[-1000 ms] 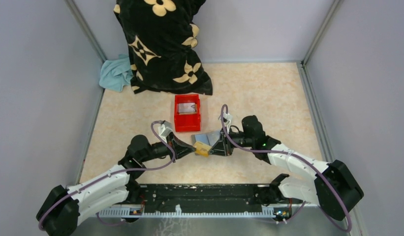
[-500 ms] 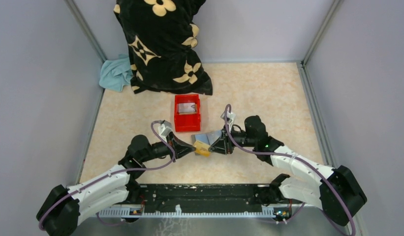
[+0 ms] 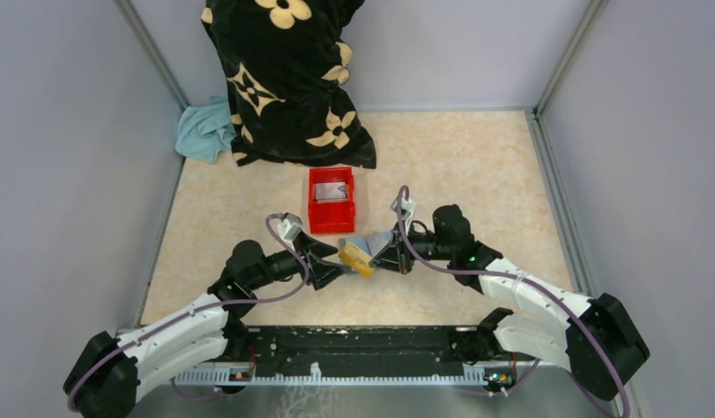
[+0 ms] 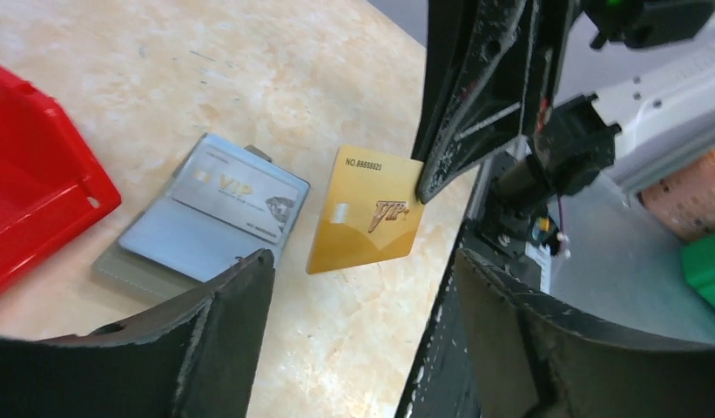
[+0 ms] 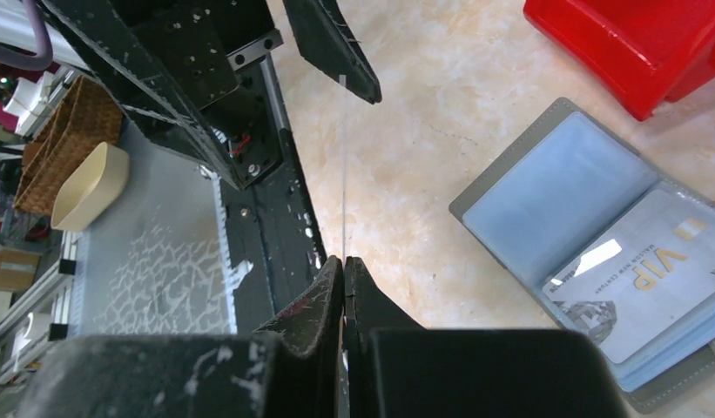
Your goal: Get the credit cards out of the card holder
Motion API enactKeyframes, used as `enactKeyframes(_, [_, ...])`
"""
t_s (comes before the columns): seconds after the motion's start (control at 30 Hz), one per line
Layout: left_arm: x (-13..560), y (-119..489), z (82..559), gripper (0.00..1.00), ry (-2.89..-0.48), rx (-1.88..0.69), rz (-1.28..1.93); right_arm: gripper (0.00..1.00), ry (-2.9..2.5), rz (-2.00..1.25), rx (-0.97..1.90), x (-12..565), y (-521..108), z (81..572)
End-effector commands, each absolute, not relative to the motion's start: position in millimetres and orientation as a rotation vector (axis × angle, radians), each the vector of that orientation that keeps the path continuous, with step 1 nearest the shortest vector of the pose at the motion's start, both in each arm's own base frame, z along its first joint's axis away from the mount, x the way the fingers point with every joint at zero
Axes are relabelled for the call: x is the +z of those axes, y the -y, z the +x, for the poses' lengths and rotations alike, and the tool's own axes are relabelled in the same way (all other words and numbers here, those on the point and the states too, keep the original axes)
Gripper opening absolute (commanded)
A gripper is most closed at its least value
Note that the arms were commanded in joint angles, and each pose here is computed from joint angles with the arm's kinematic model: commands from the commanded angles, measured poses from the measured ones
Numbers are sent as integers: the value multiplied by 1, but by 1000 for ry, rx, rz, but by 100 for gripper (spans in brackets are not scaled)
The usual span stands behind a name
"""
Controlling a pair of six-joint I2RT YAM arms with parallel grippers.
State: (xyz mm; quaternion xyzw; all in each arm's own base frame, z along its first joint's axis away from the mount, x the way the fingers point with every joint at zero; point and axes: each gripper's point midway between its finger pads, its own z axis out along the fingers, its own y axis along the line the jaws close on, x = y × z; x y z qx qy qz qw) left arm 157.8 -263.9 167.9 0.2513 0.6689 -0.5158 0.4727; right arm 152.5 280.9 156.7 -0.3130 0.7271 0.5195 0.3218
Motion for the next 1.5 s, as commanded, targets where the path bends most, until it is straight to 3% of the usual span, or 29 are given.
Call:
enactKeyframes(0.0, [169, 247, 181, 89, -1664, -1115, 471, 0, -1747, -833, 1283, 196, -290, 176])
enactKeyframes(0.1, [161, 226, 198, 96, -1717, -992, 323, 0, -1792, -843, 1183, 198, -295, 200])
enactKeyframes(0.43, [134, 188, 206, 94, -1810, -828, 125, 0, -1970, -813, 803, 194, -333, 326])
enactKeyframes(0.77, [129, 172, 196, 94, -1812, -806, 90, 0, -2240, -828, 661, 150, -364, 384])
enactKeyframes(1.2, [127, 175, 195, 94, -1825, -805, 119, 0, -2280, -903, 694, 139, -371, 381])
enactKeyframes(1.47, [155, 186, 200, 100, -1744, -860, 135, 0, -2143, -960, 1040, 191, -343, 306])
